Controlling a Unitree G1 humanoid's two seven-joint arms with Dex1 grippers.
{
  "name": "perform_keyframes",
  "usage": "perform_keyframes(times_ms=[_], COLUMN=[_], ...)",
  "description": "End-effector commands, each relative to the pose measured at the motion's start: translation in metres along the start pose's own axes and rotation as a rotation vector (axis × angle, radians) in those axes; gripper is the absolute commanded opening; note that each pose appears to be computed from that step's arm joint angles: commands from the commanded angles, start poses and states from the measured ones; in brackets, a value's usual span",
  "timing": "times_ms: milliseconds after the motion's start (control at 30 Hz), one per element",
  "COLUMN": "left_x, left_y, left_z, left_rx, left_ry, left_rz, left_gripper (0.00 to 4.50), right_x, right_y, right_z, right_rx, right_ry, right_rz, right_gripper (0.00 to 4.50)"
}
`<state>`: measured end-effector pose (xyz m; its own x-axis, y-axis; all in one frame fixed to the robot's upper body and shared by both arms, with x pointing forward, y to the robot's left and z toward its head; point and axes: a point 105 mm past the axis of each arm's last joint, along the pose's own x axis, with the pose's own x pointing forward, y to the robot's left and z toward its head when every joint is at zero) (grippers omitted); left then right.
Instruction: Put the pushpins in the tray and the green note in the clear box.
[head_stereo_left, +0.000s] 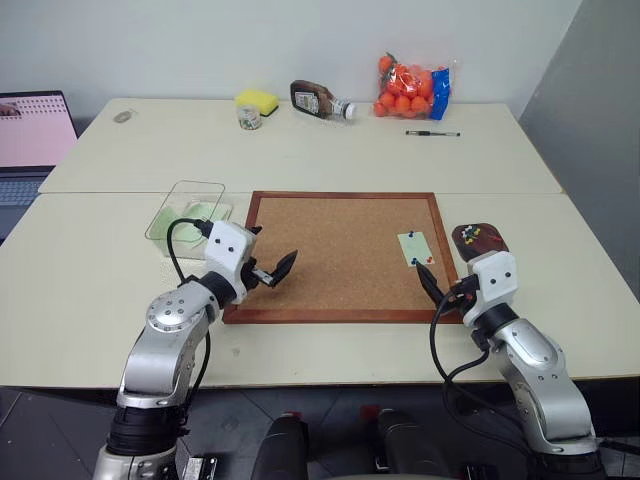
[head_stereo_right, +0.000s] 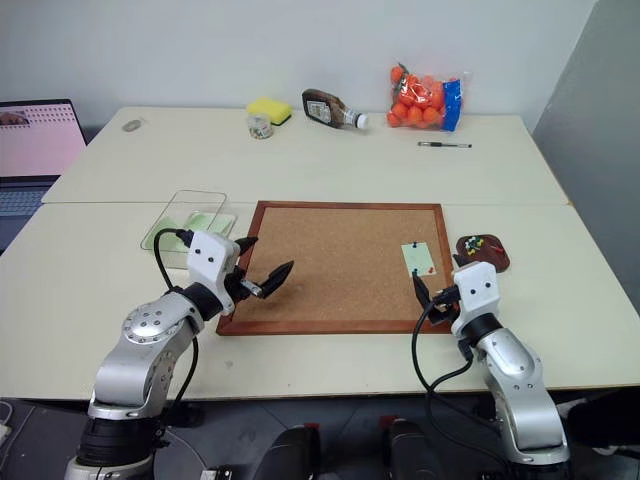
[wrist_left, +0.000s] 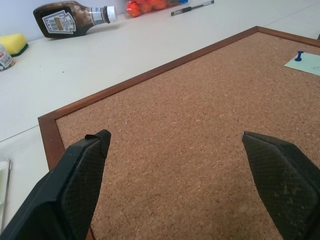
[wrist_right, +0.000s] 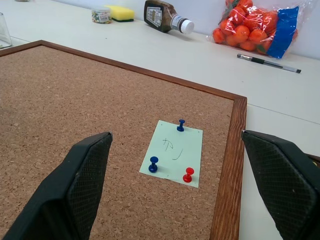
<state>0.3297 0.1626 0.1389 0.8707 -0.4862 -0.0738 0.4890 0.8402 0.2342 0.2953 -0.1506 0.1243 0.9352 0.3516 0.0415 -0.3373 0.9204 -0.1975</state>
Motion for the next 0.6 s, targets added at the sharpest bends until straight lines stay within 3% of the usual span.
perform_keyframes(times_ms=[33, 333, 600], left_x=[0.003, 0.01, 0.017], left_y=[-0.002, 0.01, 0.001], left_z=[0.016, 0.018, 0.014], left_rx=[0.02, 0.074, 0.087], left_ry=[-0.063, -0.047, -0.03], left_rz=[-0.04, -0.041, -0.157], left_gripper=[4.46, 4.46, 4.46], right_x=[0.002, -0.001, -0.01], right_y=[0.0, 0.0, 0.01], right_z=[0.011, 0.01, 0.013], right_rx=[-0.008, -0.007, -0.018], right_ry=[-0.046, -0.042, -0.024], right_rz=[-0.001, 0.007, 0.076], right_gripper=[4.35, 4.35, 4.35])
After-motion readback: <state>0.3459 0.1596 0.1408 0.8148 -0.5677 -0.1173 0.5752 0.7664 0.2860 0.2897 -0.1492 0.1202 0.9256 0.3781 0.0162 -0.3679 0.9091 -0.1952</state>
